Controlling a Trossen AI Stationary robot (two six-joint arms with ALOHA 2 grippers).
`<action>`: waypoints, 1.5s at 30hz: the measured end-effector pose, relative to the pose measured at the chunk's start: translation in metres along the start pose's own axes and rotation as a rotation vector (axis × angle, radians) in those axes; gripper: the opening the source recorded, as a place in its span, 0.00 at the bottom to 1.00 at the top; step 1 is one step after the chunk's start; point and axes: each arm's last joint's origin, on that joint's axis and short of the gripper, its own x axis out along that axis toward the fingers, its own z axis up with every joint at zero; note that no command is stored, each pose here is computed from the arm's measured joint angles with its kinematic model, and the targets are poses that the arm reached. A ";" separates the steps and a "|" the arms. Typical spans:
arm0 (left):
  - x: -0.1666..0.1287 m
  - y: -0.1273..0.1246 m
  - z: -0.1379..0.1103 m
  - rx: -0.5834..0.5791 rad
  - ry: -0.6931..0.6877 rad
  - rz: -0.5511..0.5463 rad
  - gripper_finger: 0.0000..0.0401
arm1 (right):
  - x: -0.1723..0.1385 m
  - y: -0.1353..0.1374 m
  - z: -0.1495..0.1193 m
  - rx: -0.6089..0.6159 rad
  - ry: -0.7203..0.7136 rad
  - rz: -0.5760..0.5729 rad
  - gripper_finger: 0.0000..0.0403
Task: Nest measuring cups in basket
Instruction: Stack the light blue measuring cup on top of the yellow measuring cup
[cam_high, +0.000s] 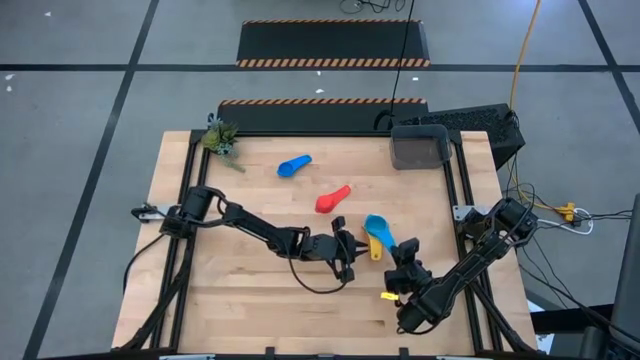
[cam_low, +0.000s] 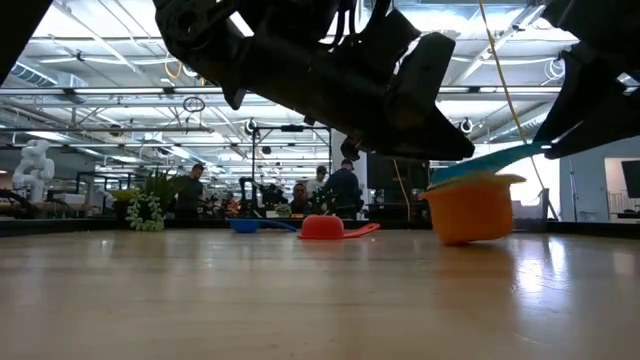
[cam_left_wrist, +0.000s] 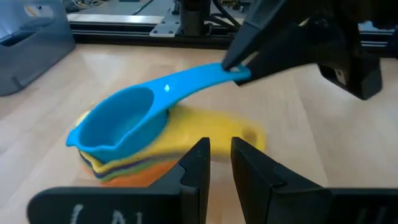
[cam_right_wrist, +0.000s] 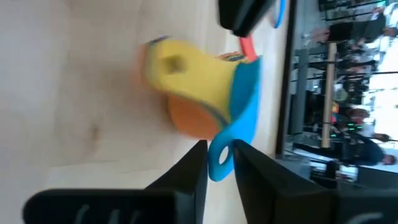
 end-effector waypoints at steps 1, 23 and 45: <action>0.000 0.000 0.000 0.000 0.002 0.000 0.17 | 0.000 0.001 0.001 0.007 0.000 0.012 0.19; 0.001 0.010 -0.014 0.001 0.145 0.036 0.17 | -0.024 -0.046 -0.024 0.422 -0.002 0.242 0.41; 0.003 0.019 -0.015 -0.066 0.166 0.063 0.17 | 0.060 -0.020 -0.039 0.392 0.073 0.423 0.00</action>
